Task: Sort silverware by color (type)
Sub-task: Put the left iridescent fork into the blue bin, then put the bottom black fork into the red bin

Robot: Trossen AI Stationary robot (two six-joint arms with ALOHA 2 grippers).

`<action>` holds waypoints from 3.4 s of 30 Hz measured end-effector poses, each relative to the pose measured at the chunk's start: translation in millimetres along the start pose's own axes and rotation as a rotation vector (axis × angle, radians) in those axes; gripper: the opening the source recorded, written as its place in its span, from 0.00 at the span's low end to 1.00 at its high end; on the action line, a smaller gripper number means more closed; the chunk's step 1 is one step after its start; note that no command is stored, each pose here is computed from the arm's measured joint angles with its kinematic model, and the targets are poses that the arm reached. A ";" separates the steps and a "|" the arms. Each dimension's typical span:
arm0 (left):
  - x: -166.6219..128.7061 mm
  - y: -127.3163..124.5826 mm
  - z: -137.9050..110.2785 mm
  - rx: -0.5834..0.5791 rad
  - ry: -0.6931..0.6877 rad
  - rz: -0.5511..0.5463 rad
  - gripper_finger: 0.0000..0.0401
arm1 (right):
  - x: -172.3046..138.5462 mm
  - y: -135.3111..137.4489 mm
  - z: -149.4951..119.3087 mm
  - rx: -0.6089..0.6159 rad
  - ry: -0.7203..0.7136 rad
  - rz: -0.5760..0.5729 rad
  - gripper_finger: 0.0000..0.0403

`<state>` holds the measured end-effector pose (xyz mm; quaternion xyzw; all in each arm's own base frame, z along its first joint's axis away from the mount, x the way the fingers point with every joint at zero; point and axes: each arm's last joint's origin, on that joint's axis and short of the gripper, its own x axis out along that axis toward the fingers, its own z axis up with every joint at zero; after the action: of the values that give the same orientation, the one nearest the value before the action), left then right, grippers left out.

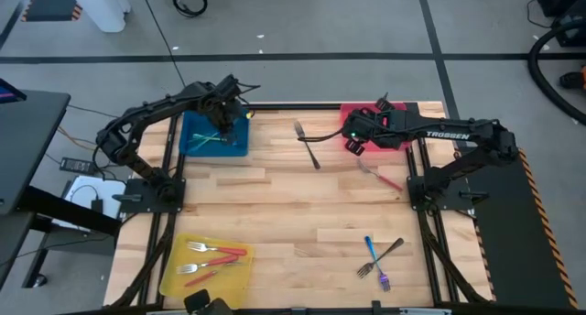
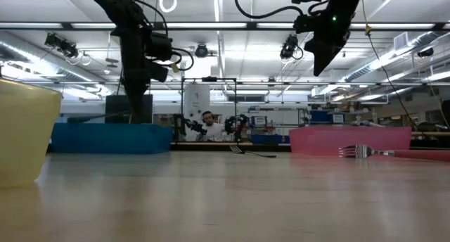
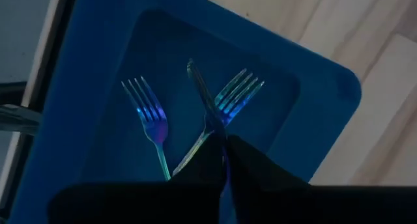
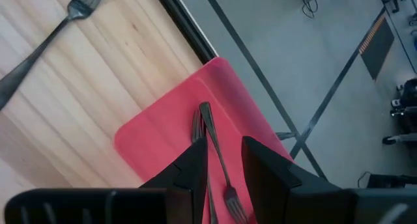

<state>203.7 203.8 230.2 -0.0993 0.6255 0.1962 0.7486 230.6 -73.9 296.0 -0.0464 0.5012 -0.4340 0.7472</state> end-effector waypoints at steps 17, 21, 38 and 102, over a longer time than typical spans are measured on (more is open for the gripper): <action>0.9 -0.8 14.6 -0.021 -0.141 0.047 0.22 | -1.9 8.3 17.8 0.089 -0.127 0.213 0.26; -8.9 -10.5 25.9 -0.005 -0.188 0.045 0.22 | 1.1 13.4 23.8 0.109 -0.153 0.261 0.26; -23.2 -95.1 53.3 0.255 -0.342 -0.018 0.22 | -23.1 56.5 -16.5 0.230 0.324 0.593 0.25; -48.8 -231.1 42.7 0.399 -0.535 -0.238 0.22 | -87.2 198.7 -236.6 -0.302 0.269 0.850 0.24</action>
<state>331.8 3.6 263.9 0.0315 0.4173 0.0006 0.9082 152.9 196.3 140.8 0.1114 0.6258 -0.0141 0.7719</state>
